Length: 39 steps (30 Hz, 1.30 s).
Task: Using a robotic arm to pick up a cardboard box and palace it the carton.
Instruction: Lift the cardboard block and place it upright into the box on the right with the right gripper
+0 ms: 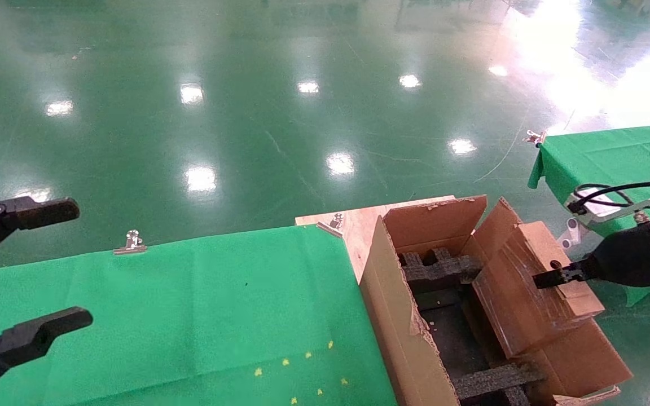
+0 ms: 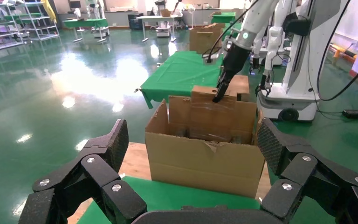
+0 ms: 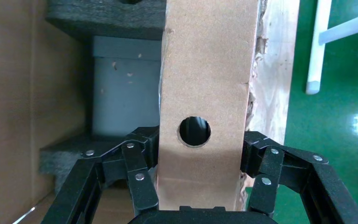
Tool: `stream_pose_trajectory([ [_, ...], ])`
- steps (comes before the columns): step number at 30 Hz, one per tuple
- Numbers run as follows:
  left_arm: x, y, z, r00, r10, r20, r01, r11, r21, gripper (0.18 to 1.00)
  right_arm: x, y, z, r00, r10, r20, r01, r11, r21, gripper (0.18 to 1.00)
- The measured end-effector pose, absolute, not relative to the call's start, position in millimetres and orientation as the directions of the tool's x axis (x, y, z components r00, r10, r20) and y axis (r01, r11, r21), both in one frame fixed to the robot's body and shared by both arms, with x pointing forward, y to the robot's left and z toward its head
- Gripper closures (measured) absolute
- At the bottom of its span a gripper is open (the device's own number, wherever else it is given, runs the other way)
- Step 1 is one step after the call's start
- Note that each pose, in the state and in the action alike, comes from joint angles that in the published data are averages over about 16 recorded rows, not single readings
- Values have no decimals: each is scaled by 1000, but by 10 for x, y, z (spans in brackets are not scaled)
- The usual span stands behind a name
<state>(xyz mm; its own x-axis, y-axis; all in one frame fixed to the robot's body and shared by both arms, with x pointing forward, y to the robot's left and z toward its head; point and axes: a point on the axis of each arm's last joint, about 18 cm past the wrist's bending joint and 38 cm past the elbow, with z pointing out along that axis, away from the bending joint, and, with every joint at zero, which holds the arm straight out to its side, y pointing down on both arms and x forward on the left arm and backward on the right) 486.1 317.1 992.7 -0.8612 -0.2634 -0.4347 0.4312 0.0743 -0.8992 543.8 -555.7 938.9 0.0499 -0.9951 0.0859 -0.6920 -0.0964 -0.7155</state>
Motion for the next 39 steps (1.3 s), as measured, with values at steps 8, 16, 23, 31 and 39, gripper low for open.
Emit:
stream_pose_trajectory([
  [8,4861,3171,9927,-861,-263,-435,431,74,-899,184,5625,-5501,9177,42,-994,100,-697,-101,-710,892],
  [16,4861,3171,9927,-861,-263,-435,431,74,-899,184,5837,-5453,8972,37,-993,116,-708,-108,-698,892],
  [23,4861,3171,9927,-861,-263,-435,431,74,-899,184,6013,-5413,8805,39,-991,129,-720,-117,-684,893],
  [31,4861,3171,9927,-861,-263,-435,431,74,-899,184,6176,-5366,8612,55,-988,147,-740,-139,-658,893],
  [39,4861,3171,9927,-861,-263,-435,431,74,-899,184,6314,-5308,8418,74,-983,170,-759,-166,-630,894],
])
